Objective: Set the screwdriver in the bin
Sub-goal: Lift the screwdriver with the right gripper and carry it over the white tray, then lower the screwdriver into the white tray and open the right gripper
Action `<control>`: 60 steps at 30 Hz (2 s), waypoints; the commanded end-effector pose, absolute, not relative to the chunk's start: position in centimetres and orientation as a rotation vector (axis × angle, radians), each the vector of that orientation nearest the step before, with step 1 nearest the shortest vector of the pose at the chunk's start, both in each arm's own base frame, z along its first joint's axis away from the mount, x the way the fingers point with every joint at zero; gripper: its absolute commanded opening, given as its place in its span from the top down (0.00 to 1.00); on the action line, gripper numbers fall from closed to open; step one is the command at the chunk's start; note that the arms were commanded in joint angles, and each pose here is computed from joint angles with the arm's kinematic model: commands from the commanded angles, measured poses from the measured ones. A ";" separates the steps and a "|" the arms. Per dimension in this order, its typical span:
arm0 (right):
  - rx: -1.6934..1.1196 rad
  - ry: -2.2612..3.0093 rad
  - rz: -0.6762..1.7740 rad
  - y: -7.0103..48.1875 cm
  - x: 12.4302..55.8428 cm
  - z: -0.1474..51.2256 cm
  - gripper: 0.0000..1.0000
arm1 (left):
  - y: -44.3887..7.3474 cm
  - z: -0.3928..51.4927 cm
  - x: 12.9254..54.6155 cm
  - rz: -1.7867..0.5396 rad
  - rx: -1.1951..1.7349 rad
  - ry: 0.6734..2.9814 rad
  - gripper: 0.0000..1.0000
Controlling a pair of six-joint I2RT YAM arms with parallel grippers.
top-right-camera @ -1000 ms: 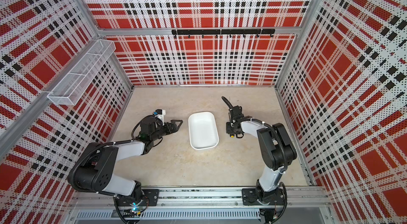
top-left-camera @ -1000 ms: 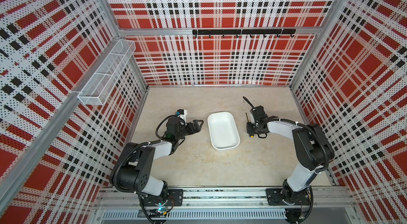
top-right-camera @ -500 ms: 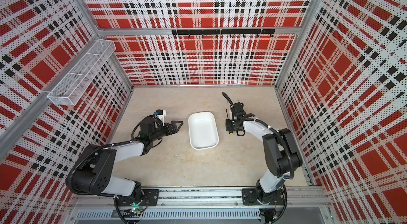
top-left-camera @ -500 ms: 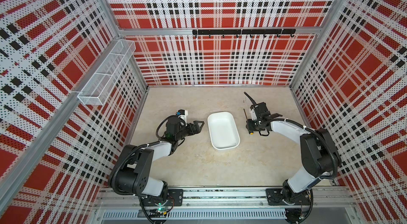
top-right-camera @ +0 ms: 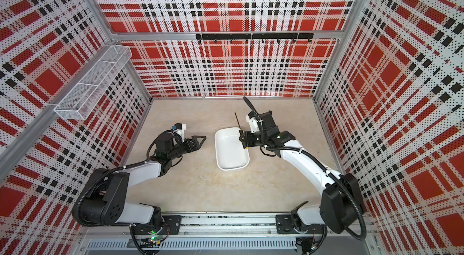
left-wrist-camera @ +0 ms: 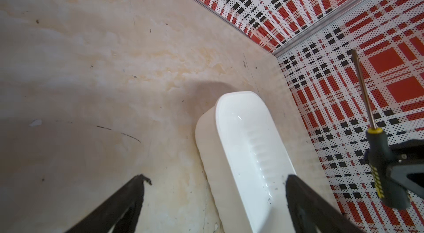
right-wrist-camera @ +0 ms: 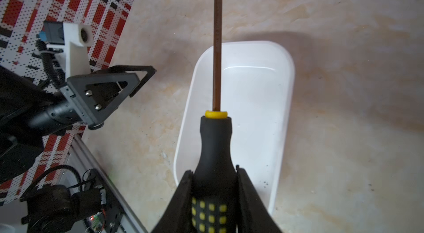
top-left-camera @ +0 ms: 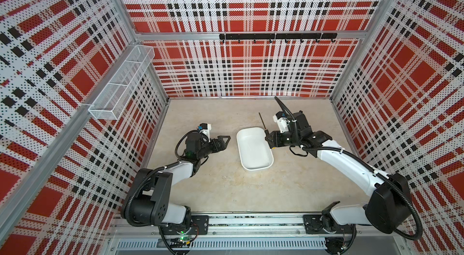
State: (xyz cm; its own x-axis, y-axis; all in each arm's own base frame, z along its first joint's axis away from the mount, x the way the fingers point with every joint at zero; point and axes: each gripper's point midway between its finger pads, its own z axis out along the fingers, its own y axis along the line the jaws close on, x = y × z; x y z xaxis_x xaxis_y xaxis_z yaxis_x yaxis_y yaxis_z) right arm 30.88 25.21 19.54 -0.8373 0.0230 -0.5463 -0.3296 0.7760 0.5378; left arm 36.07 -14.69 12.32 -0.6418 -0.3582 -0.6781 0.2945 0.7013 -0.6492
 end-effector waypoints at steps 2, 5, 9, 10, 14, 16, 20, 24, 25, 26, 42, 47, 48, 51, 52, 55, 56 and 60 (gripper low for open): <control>-0.086 2.479 0.913 27.2 29.7 17.9 1.00 | -13.9 12.8 35.8 -0.963 -0.046 2.034 0.02; -0.028 2.515 0.922 27.8 29.6 16.1 1.00 | -13.5 12.8 35.7 -0.953 -0.052 2.029 0.02; 0.042 2.557 0.876 27.8 29.8 14.1 1.00 | -13.1 13.0 35.6 -0.949 -0.054 2.020 0.02; 0.062 2.558 0.863 27.7 30.0 13.8 1.00 | -13.0 13.0 35.6 -0.945 -0.057 2.021 0.02; 0.086 2.582 0.825 27.8 30.5 12.5 1.00 | -12.6 12.6 35.6 -0.932 -0.065 2.027 0.02; 0.086 2.598 0.811 27.9 30.6 12.0 1.00 | -12.6 12.4 35.6 -0.932 -0.066 2.033 0.02; 0.099 2.626 0.773 28.2 30.8 11.1 1.00 | -12.6 12.0 35.6 -0.930 -0.070 2.043 0.02; 0.113 2.641 0.736 28.5 31.0 10.4 1.00 | -12.6 11.9 35.6 -0.927 -0.069 2.045 0.02; 0.114 2.646 0.727 28.6 31.0 10.2 1.00 | -12.6 11.9 35.6 -0.928 -0.067 2.044 0.02; 0.111 2.653 0.723 28.8 31.0 10.0 1.00 | -12.6 11.9 35.7 -0.926 -0.066 2.044 0.02; 0.120 2.719 0.600 29.3 32.0 6.9 1.00 | -12.5 11.4 35.9 -0.924 -0.065 2.057 0.02; 0.122 2.720 0.597 29.8 32.6 6.3 1.00 | -12.6 11.1 36.1 -0.927 -0.064 2.067 0.02; 0.120 2.721 0.586 29.8 32.7 6.1 1.00 | -12.6 11.0 36.1 -0.927 -0.064 2.070 0.02; 0.109 2.731 0.563 29.9 32.9 5.8 1.00 | -12.7 10.9 36.2 -0.932 -0.063 2.074 0.02; 0.108 2.733 0.551 29.8 33.0 5.6 1.00 | -12.7 10.9 36.2 -0.931 -0.064 2.075 0.02; 0.103 2.738 0.537 29.9 33.2 5.2 1.00 | -12.7 10.9 36.2 -0.930 -0.062 2.074 0.02; 0.103 2.743 0.532 29.9 33.2 5.0 1.00 | -12.7 10.9 36.2 -0.930 -0.063 2.075 0.02; 0.103 2.756 0.507 29.7 33.2 4.2 0.94 | -12.7 11.0 36.1 -0.931 -0.061 2.073 0.02</control>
State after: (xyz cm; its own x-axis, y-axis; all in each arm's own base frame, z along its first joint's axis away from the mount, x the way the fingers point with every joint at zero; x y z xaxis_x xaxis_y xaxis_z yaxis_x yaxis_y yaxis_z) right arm 32.81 29.64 4.62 -0.9448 0.1315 -0.3000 0.0078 0.9246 0.3808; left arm 35.93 -12.71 10.60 -0.6507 -0.3664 -0.6651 0.2509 0.7229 -0.6438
